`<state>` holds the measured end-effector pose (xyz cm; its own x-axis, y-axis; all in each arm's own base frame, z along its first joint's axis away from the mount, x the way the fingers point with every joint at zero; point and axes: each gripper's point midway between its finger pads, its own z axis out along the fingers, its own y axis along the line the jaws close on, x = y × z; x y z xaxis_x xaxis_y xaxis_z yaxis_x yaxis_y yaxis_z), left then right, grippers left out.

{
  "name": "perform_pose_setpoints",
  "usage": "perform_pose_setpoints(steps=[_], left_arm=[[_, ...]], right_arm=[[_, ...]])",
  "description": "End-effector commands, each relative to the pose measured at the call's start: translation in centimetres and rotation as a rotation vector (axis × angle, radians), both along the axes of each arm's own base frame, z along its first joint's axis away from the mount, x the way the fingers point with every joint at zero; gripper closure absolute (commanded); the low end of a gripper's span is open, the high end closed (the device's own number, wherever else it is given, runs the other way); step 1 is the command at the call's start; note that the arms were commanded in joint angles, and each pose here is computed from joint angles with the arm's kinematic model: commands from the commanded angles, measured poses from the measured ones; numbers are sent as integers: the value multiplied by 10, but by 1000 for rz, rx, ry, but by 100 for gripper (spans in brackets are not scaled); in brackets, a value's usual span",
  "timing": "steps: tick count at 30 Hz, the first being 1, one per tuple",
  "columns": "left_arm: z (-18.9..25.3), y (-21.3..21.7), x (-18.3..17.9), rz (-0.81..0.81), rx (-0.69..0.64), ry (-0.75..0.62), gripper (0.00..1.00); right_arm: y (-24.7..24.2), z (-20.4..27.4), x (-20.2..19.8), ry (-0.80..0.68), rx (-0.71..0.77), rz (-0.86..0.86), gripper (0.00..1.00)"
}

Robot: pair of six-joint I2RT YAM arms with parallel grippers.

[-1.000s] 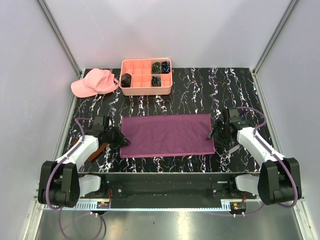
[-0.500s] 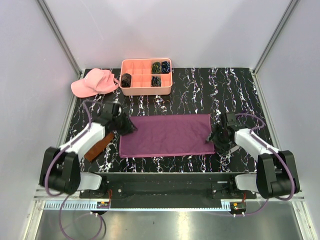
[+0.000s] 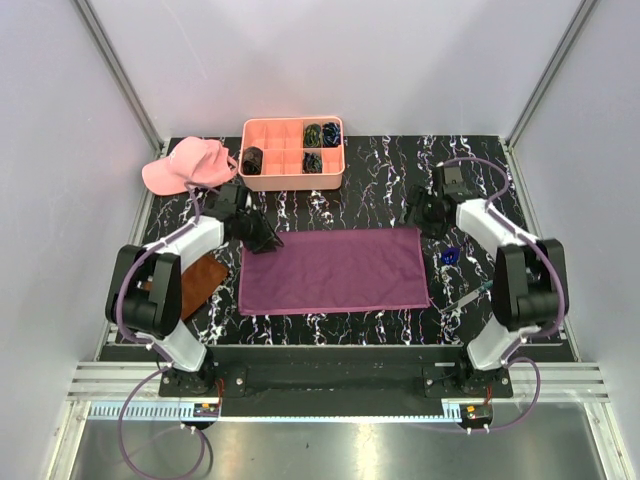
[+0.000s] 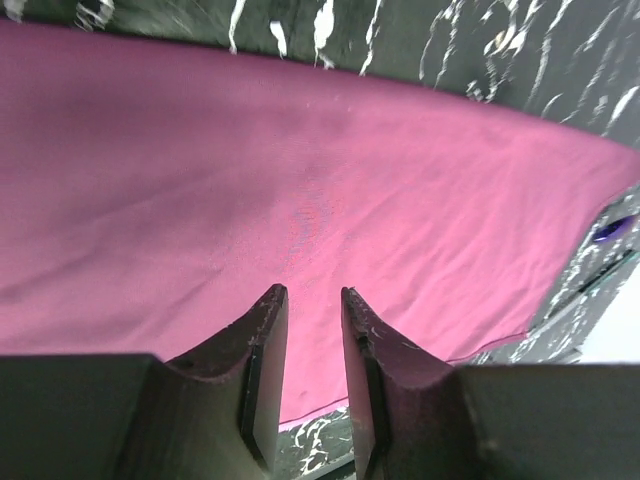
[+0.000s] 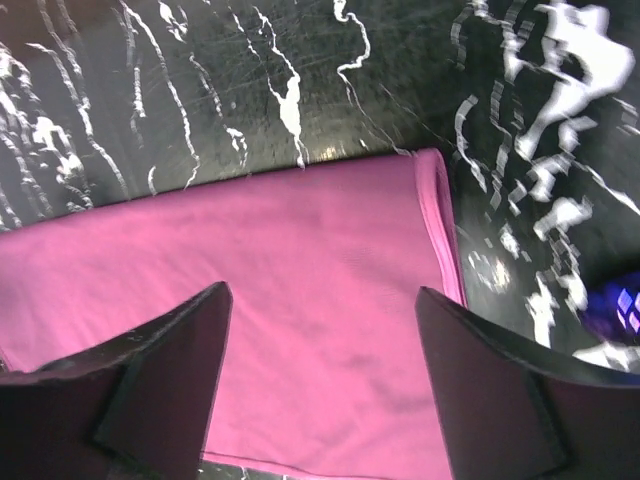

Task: Fold the napkin into a case and place the utensils inside
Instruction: Pick up the rectangle-folded napkin from the center of the board.

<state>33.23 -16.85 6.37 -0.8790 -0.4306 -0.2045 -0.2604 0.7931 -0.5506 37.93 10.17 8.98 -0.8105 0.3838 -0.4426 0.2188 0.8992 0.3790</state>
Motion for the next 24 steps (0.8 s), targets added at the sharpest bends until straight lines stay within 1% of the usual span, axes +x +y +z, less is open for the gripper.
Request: perform_pose_setpoints(steps=[1,2,3,5,6,9,11,13,15,20,22,24], left_arm=[[34,20,19,11,-29,-105,69],[36,25,23,13,-26,-106,71],[36,31,26,27,-39,-99,72],[36,40,34,44,-37,-101,73],[35,44,38,53,-16,-108,73],[30,51,49,63,10,-96,75],[25,54,55,72,9,-76,78],[23,54,59,72,13,-72,78],[16,62,57,82,54,-49,78],[0,74,51,99,71,1,78],[-6,83,49,120,94,18,78],[-7,88,49,131,83,31,78]], right_arm=[[15,-2,20,-15,23,115,23],[15,-7,24,-5,18,116,29],[13,-9,26,-4,6,112,37],[8,-16,29,-2,-20,103,39],[8,-18,30,0,-27,104,46],[7,-25,35,5,-39,115,59],[7,-27,38,8,-41,117,62],[8,-27,39,7,-37,116,68],[10,-27,41,2,-26,114,68],[11,-37,43,21,-27,119,68],[5,-42,40,32,-51,111,68],[-5,-50,38,41,-107,97,68]])
